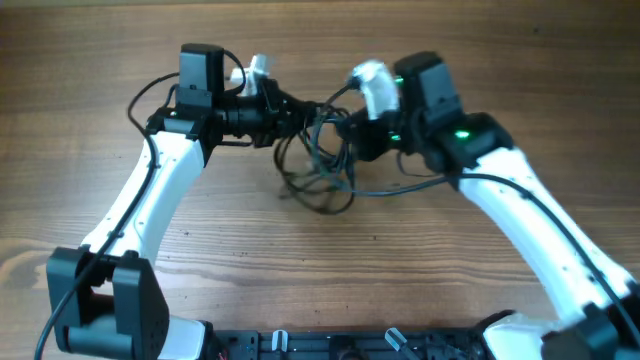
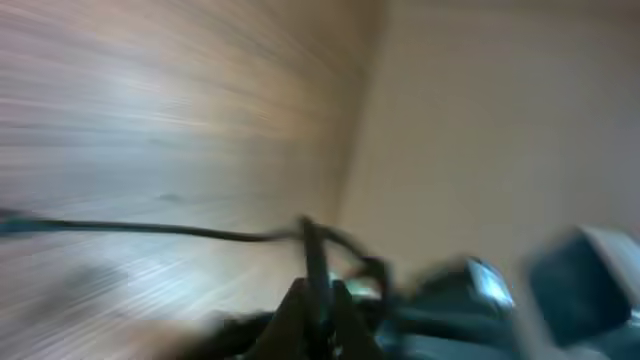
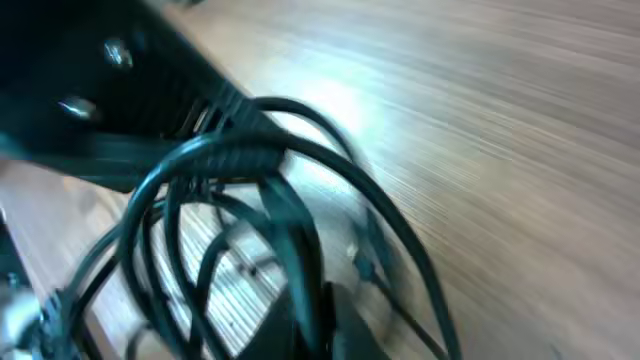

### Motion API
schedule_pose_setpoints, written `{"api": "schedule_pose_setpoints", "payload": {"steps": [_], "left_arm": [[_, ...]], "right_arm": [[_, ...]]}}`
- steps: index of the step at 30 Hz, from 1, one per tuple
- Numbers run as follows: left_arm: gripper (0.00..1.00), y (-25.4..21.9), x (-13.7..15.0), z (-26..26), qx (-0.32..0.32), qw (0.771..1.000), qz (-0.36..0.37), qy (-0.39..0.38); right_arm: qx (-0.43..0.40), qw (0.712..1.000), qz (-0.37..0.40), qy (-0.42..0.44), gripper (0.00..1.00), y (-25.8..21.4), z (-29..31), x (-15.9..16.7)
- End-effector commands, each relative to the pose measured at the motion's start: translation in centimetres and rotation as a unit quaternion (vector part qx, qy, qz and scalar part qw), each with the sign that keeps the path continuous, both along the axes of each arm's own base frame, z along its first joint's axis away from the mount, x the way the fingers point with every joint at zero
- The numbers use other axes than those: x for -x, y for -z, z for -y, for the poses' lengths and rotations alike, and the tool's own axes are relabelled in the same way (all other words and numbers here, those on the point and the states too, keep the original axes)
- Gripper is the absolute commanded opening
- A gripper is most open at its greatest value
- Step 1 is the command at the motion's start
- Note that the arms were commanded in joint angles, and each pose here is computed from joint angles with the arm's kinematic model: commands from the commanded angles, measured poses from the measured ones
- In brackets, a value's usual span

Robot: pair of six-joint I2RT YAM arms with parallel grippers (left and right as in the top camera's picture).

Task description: Untangle cables

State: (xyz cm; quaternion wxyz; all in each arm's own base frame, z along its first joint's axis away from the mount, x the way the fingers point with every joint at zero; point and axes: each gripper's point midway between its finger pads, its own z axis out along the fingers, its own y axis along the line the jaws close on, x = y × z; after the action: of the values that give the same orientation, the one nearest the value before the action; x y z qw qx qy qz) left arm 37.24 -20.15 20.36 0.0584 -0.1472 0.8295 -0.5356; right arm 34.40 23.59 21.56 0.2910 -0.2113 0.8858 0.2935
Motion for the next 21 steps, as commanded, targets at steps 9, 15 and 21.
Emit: {"api": "schedule_pose_setpoints", "payload": {"steps": [9,15,21], "left_arm": [[0.04,-3.0,-5.0,-6.2,-0.191,0.939,0.283,-0.054],[0.04,-7.5,-1.7,-4.2,-0.098,0.954,0.282,-0.029],[0.04,-6.2,0.0,-2.8,-0.065,0.964,0.257,0.027]], "right_arm": [[-0.022,0.995,-0.013,0.097,0.04,-2.5,4.9,-0.8],[-0.029,0.996,-0.015,0.088,0.10,-2.6,4.5,-0.6],[-0.085,0.996,0.010,-0.017,0.36,-4.8,0.2,1.3]]}}
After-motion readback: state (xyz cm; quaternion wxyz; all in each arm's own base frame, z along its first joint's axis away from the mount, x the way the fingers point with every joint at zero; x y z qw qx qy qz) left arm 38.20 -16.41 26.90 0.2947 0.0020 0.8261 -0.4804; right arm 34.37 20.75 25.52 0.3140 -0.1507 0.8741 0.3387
